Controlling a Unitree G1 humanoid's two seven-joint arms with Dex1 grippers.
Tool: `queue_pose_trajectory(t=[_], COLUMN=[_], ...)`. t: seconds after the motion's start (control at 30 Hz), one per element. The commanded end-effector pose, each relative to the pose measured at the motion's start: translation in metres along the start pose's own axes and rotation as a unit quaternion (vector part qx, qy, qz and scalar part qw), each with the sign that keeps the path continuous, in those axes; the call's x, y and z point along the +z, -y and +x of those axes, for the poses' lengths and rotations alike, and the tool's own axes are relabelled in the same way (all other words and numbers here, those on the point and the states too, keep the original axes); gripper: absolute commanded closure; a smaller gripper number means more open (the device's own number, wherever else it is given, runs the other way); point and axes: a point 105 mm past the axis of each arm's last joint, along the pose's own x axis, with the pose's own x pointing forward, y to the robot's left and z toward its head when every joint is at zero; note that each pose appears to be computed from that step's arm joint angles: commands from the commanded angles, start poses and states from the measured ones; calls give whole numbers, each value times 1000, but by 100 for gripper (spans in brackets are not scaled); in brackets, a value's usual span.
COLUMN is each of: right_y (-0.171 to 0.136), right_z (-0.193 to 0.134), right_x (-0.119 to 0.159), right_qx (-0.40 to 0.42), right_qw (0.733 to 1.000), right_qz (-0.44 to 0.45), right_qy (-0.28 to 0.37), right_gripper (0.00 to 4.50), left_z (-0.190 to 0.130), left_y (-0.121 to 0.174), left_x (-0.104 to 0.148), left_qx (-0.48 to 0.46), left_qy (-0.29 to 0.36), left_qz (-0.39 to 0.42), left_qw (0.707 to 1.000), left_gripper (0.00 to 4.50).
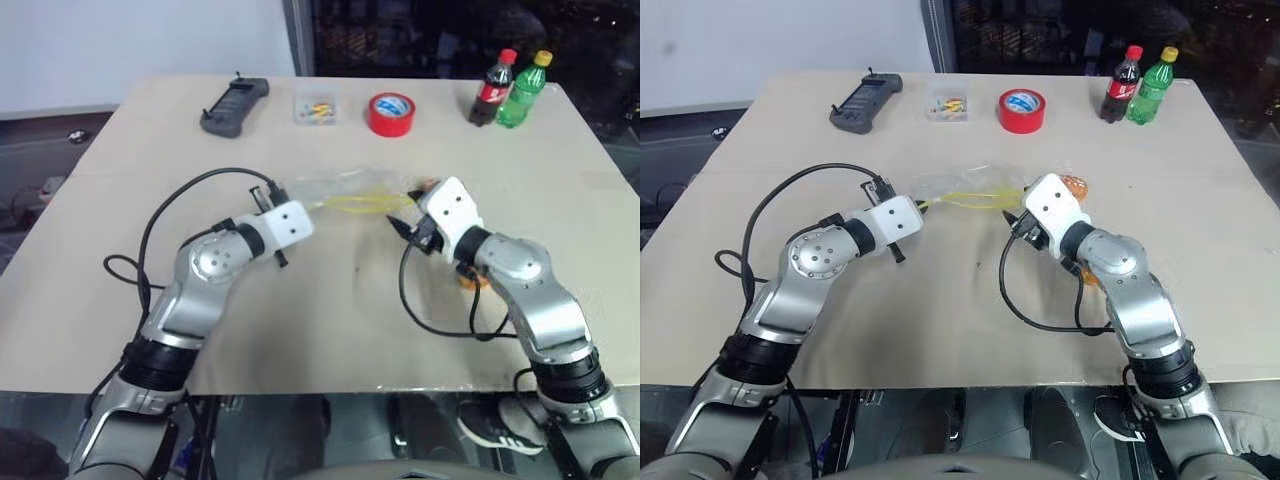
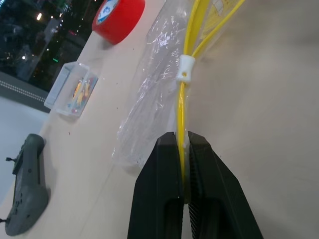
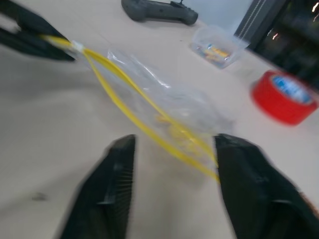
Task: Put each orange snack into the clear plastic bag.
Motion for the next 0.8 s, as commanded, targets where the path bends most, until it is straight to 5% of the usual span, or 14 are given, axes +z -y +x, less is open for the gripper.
queue_pose_trajectory(t=[0.03,0.1,0.57,0.63,0.7,0.8], right_y=[-6,-8,4,9,10,-4], right_z=[1,9,53,53,51,49], right_x=[7,4,-3,-11,-14,-20], right_qx=[1,-8,-75,-106,-122,-81], right_qw=[997,993,948,970,992,965], right_qz=[72,121,307,220,24,-249], right_qy=[14,12,33,11,-8,-14], right_gripper=[358,445,445,445,445,445], left_z=[-2,-1,-11,-13,-16,-21], left_y=[-10,-9,19,18,20,21], left_x=[16,20,41,39,35,25], left_qx=[20,18,-33,-35,-44,-53], left_qy=[28,37,100,101,104,95], left_qz=[9,8,37,38,44,50], left_qw=[999,999,994,994,993,993], left_gripper=[450,450,450,450,450,450])
